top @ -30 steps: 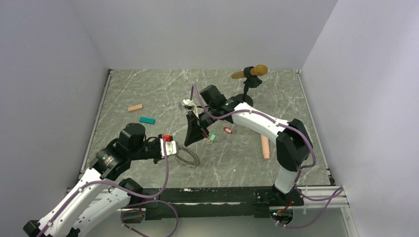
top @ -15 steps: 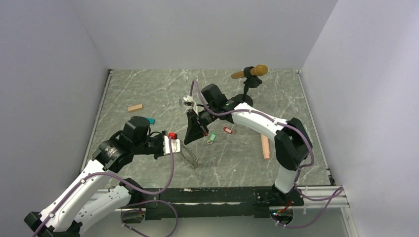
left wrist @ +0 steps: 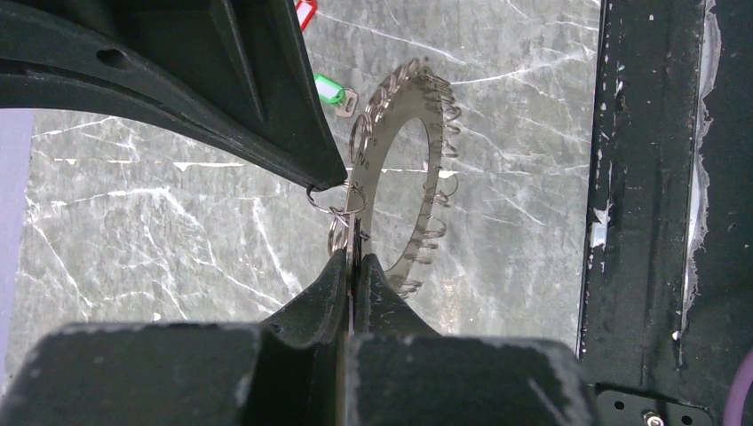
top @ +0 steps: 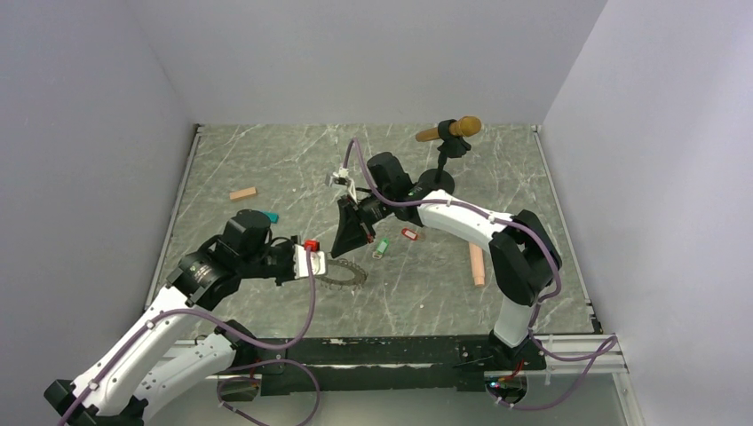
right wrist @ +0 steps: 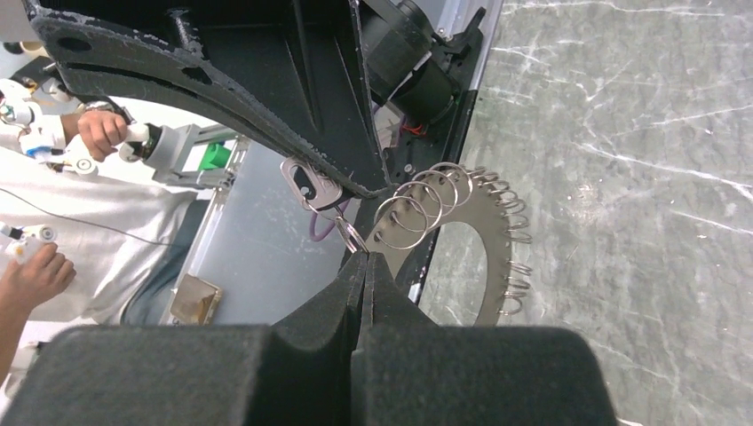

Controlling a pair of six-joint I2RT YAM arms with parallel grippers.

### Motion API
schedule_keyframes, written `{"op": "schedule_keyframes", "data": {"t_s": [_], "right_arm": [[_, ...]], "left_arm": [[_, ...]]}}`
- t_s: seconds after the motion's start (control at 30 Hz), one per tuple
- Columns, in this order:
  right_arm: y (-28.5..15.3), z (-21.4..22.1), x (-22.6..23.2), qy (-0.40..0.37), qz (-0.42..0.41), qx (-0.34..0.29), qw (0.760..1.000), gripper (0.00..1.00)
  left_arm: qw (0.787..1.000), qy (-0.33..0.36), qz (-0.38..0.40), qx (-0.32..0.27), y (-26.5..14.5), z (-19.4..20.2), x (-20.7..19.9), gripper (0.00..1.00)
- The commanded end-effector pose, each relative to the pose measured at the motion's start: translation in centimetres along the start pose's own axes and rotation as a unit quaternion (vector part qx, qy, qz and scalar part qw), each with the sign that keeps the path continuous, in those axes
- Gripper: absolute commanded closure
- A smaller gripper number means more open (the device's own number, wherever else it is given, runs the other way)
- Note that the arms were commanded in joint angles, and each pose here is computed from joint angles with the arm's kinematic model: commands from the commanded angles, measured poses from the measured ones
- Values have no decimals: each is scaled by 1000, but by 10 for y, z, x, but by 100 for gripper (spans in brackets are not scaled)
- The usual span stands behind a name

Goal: Put the keys on the keyring

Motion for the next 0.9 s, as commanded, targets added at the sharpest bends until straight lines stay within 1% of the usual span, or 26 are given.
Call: {"op": "schedule_keyframes", "data": {"t_s": [0.0,0.17,0.23,0.37,0.43,0.53,0.67,0.87], "right_arm": [[-8,-18,11,-42,3,-13,999,100],[-9,-18,13,-48,9,-13,999,100],[-9,-17,13,-50,11,-11,999,100],[-9,-18,13,-52,12,-11,999,100],[-9,-17,13,-53,14,-10,998,100],[-9,-18,13,-54,16,-10,998,100],[-9,-18,12,-53,19,-10,998,100],[-10,-19,12,-55,21,-10,998,100]], "left_arm": [[1000,23,5,-7,2,-10,7,100],[1000,24,12,8,6,-15,12,100],[1000,22,3,9,5,-17,14,98],[1000,17,-8,16,3,-14,14,98],[999,4,-20,33,2,-9,15,99],[998,-8,-38,41,1,-7,16,92],[998,-20,-59,29,-1,-9,17,82],[997,-33,-61,21,-2,-10,14,68]]}}
Point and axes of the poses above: each gripper's point midway between its finger pads, its own y axis out along the fingers, its own x axis along the line the jaws close on, z = x × y, the point moved 7 cm from there along -y, back along the fingers, and after that the axes turned 2 degrees about y, right-handed, at the moved point
